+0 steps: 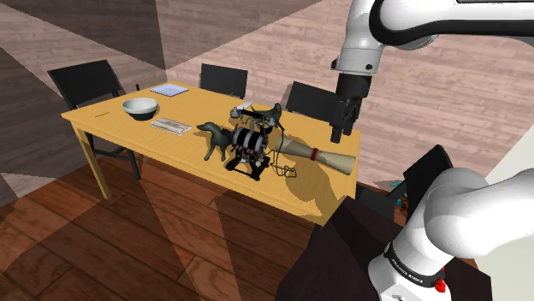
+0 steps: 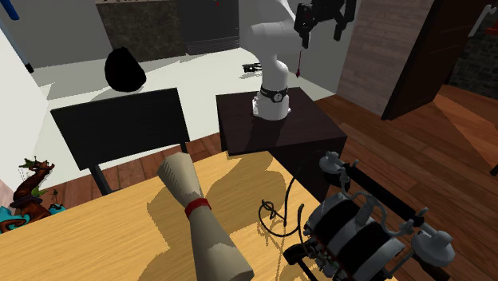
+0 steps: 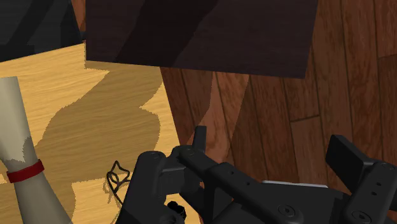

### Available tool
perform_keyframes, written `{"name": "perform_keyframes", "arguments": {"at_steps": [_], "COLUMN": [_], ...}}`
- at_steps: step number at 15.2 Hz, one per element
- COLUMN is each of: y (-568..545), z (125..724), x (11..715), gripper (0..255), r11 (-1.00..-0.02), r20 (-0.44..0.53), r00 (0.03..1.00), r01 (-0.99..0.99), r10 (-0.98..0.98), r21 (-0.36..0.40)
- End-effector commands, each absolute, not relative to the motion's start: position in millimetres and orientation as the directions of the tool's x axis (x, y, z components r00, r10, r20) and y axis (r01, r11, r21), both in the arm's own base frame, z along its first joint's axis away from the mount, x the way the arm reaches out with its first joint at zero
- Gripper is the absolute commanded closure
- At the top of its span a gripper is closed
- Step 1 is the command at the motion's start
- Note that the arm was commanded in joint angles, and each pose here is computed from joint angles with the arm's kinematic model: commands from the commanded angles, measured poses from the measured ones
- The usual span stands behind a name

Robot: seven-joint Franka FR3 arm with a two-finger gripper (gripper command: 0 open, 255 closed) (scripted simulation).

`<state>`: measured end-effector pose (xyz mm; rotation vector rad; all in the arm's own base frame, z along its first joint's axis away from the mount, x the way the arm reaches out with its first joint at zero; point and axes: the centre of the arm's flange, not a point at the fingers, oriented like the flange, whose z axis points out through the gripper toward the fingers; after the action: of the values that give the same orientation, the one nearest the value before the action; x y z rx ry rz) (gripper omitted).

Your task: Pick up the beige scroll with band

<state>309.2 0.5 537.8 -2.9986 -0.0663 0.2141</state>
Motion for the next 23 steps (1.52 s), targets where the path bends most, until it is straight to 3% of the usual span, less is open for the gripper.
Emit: {"name": "perform_keyframes", "arguments": {"at_steps": [1,23], "y": [1,-193], "z": [538,364], "x": [309,394], "gripper": [0,0], "r11": [-0.990,-0.996], "r20": [-0.138,0.007], "r00": [0.989,0.999], "r01": [0.034,0.049], "r10": [0.053,0.049], "r21": [-0.137,-0.068]}}
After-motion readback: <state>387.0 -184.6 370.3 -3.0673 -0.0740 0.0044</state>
